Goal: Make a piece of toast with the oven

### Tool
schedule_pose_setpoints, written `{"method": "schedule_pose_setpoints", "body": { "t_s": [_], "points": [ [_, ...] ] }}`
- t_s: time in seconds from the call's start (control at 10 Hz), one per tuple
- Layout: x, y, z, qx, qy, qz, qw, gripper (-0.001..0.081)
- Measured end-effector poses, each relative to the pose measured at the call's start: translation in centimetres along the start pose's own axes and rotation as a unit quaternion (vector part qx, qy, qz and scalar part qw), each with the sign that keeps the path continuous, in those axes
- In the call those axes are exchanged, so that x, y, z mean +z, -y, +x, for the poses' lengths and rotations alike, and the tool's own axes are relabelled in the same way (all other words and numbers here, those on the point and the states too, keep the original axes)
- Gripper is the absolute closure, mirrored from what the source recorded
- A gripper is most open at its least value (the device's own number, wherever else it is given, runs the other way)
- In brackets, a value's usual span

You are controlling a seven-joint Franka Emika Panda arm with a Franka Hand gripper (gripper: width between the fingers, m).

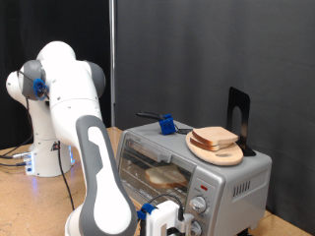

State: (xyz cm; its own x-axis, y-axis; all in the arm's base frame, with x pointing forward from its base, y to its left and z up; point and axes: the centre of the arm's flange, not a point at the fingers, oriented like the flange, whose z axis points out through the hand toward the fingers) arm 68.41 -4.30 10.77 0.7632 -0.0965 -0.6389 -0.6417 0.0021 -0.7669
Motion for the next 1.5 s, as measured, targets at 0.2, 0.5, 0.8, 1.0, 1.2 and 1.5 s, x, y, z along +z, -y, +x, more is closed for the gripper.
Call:
{"method": "schedule_pose_setpoints", "body": {
  "t_s": [0.2, 0.5, 0.8, 1.0, 1.2, 1.5],
  "points": [
    [0.0, 0.1, 0.0, -0.009, -0.018, 0.006, 0.9998, 0.0124],
    [-0.1, -0.1, -0.2, 0.000, -0.036, 0.015, 0.9993, 0.0124],
    [-0.1, -0.2, -0.7, 0.037, -0.025, -0.005, 0.9990, 0.0124],
    [0.1, -0.3, -1.3, 0.060, -0.003, -0.031, 0.9977, 0.0124],
    [0.1, -0.3, -1.4, 0.061, 0.001, -0.038, 0.9974, 0.0124],
    [0.2, -0.2, -1.4, 0.053, 0.002, -0.036, 0.9980, 0.0124]
  ]
}}
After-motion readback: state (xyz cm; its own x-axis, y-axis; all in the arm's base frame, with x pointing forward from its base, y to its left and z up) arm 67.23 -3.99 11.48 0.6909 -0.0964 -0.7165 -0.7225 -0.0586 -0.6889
